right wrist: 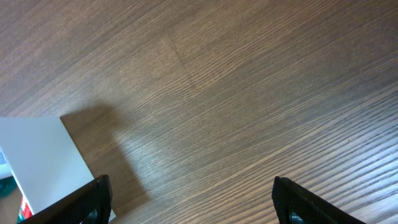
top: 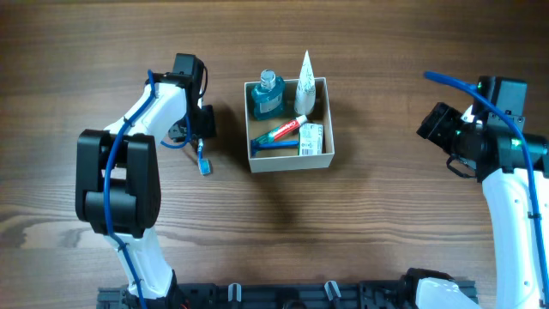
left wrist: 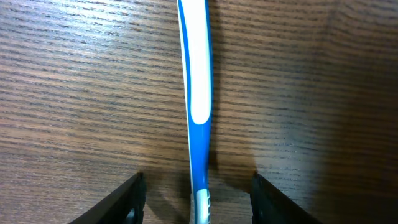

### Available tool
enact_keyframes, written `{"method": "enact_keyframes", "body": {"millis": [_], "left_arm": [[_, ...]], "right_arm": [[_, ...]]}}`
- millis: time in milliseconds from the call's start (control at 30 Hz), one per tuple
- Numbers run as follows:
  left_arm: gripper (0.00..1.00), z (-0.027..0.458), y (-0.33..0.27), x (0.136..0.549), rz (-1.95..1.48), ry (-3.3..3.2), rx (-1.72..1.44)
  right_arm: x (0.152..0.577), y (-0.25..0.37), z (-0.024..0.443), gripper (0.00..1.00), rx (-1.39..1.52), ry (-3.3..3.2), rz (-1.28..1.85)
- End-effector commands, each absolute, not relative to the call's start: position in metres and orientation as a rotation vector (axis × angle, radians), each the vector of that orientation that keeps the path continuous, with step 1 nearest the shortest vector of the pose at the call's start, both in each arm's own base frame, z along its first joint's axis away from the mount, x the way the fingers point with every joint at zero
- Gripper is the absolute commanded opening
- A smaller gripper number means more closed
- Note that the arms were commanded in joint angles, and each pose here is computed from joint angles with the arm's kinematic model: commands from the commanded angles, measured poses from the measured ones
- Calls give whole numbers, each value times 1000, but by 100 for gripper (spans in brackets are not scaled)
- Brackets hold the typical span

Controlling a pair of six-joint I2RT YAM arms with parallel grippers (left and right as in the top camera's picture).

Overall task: Pack container
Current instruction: 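Lower the left gripper onto the blue-white toothbrush and grasp it, then carry the toothbrush with the left gripper and lower it into the box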

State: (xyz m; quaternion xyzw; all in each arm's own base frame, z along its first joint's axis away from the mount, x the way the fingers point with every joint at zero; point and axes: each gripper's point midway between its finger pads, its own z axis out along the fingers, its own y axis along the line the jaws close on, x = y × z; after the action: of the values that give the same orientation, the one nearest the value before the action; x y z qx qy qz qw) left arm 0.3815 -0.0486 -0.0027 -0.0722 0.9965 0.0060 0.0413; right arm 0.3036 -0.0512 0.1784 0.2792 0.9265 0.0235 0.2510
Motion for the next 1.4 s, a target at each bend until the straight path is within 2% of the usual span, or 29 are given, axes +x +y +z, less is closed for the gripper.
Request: {"method": "enact_keyframes", "body": {"millis": [0,100,233,400,500,533,800,1033,1167,1367], "left_arm": [[55,-14,-47,379,46,3070,-281],[49,-14,-47,378,47,3073,-281],[33,-14,-47,377,48,3077,-281],[22,-14,-46,376,51,3083,-281],[20,-14,-46,376,51,3084,-281],[15,-14,-46,375,53,3087,-282],[11,-14,-46,374,54,3090,-281],[4,-6,-47,378,46,3070,-280],[4,26,-49,392,22,3005,-276],[4,103,-62,403,-38,2854,-221]], "right_arm": [[304,-50,182,84,738,2519,80],[304,-50,182,84,731,2521,78],[304,-50,182,83,717,2525,74],[304,-50,182,84,717,2525,75],[304,-50,182,84,716,2525,75],[304,-50,182,83,716,2525,75],[304,-50,182,84,717,2525,74],[304,-50,182,84,716,2525,74],[304,-50,182,84,716,2525,74],[304,-50,182,83,716,2525,74]]}}
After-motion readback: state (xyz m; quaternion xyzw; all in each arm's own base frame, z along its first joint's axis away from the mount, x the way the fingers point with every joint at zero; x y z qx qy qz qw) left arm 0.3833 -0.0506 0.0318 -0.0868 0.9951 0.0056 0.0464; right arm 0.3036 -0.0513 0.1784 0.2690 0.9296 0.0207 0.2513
